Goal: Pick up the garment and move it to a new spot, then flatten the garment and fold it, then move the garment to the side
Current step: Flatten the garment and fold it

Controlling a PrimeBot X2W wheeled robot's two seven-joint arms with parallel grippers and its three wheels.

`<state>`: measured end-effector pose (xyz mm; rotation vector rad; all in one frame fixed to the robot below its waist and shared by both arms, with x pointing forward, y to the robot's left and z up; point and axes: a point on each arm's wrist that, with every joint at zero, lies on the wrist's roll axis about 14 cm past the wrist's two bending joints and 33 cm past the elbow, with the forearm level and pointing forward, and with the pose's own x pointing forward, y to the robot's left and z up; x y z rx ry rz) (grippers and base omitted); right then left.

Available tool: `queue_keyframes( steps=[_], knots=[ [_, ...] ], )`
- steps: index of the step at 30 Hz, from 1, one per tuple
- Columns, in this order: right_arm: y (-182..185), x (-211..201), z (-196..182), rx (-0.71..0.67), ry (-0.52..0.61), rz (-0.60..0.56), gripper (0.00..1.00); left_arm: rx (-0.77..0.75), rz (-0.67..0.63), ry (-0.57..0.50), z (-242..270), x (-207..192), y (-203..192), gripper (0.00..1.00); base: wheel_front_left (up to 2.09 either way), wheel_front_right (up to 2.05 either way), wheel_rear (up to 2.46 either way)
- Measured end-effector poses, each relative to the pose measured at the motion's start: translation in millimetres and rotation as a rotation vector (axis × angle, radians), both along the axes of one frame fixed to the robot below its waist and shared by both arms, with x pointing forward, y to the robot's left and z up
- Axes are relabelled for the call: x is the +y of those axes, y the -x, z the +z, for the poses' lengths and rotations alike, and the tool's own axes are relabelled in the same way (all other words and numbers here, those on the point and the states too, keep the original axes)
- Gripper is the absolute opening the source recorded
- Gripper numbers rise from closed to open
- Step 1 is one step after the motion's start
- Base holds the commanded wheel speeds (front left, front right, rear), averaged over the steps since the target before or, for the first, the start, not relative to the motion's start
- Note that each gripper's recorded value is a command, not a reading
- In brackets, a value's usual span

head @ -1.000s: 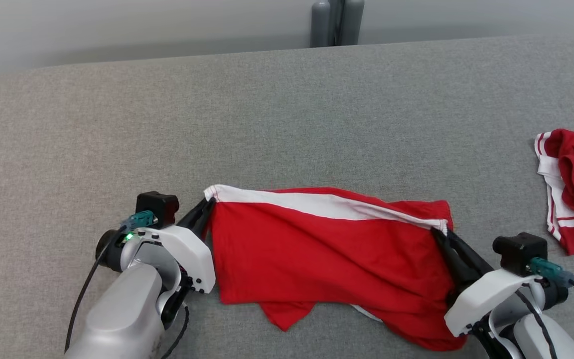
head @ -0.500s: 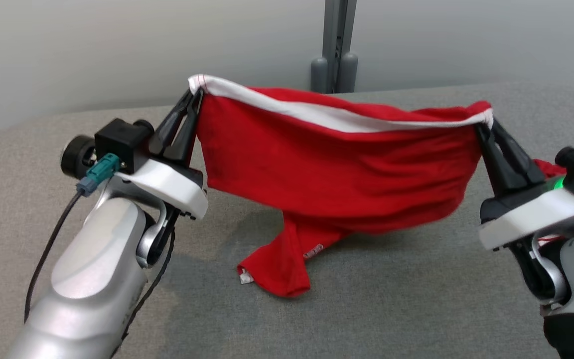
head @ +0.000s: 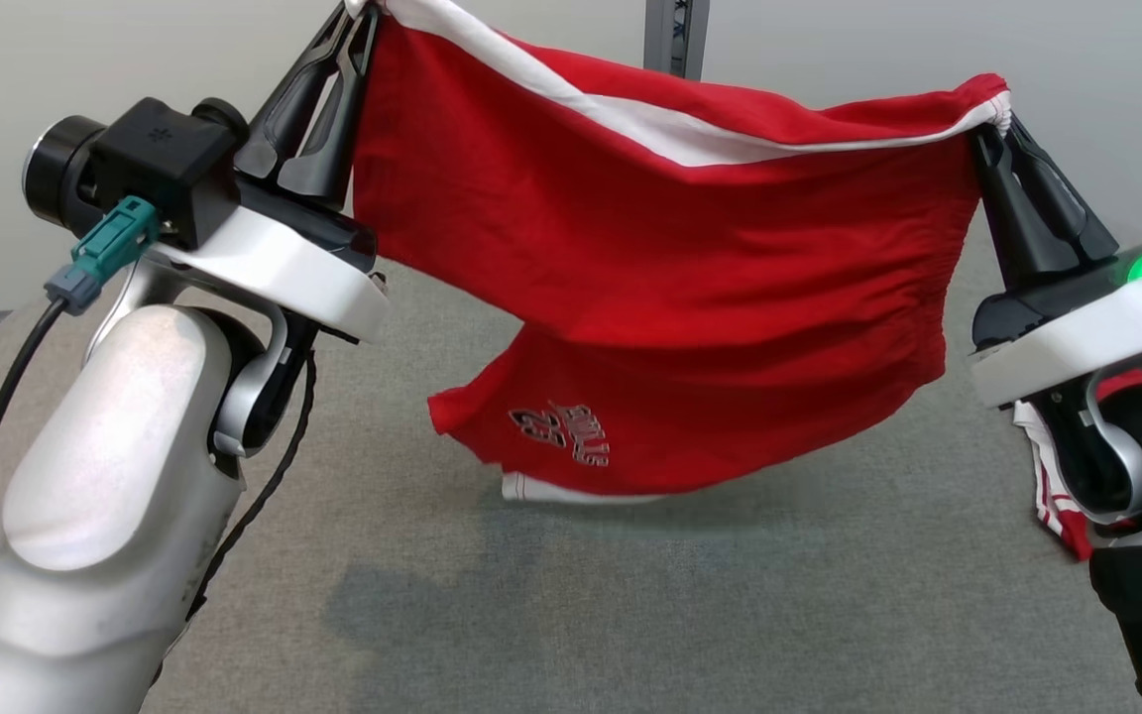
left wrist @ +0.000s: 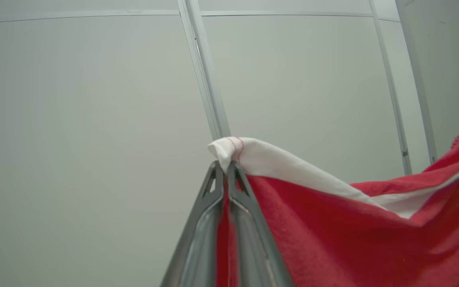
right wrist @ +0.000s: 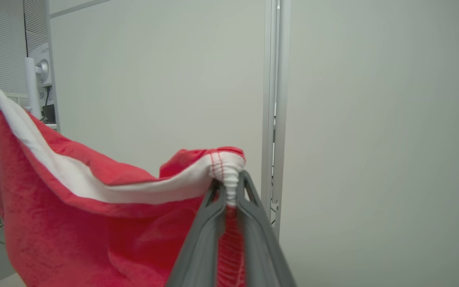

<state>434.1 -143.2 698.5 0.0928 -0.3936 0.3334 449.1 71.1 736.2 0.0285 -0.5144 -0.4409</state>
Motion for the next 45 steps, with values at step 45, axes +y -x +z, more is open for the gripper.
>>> queue_keyframes(
  steps=[45],
  knots=[
    [-133,85,-261,0.657,-0.156,0.101,0.00,0.802,0.168,0.116,-310,39,-120,0.00,0.00,0.00,0.00]
  ],
)
